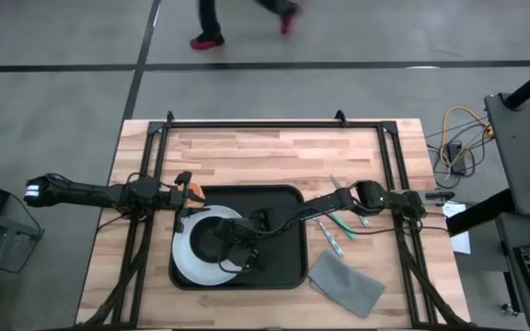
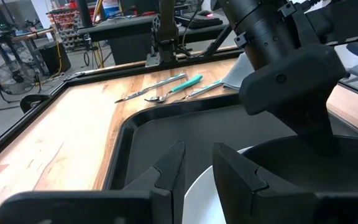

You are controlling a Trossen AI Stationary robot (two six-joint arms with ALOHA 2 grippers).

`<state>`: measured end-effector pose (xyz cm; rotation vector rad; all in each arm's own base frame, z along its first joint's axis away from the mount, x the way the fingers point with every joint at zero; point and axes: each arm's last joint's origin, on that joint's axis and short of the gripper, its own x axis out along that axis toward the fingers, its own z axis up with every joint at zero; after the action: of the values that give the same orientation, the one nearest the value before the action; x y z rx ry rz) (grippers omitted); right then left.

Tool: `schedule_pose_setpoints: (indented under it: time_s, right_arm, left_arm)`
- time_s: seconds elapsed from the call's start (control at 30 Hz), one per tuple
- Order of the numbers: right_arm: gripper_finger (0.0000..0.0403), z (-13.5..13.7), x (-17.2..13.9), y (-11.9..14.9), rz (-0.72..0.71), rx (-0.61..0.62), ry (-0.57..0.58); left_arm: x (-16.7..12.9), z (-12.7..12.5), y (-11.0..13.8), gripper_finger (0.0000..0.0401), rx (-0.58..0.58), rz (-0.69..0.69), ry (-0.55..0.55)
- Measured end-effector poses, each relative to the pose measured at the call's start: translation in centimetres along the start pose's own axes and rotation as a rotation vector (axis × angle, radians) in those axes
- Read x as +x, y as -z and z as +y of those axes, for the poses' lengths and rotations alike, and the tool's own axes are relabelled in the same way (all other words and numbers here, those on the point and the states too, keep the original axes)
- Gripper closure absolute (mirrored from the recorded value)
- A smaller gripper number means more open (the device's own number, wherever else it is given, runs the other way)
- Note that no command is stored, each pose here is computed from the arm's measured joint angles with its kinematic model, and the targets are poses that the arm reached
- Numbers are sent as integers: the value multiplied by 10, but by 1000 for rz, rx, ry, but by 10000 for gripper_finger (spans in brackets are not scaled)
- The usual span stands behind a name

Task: Set up tray
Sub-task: Put the black bowl on the plate

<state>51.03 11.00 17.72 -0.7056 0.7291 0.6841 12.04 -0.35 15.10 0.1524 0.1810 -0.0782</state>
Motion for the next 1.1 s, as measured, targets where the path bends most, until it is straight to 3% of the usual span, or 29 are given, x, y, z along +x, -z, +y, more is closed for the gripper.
schedule_pose_setpoints:
  time_s: [0.67, 1.1]
  right_arm:
    - [393, 0, -1, 0, 6, 18, -6]
    - [321, -2, -3, -3, -5, 22, 4]
  left_arm:
    - [0, 0, 0, 339, 0, 0, 0]
    - [0, 0, 0, 339, 0, 0, 0]
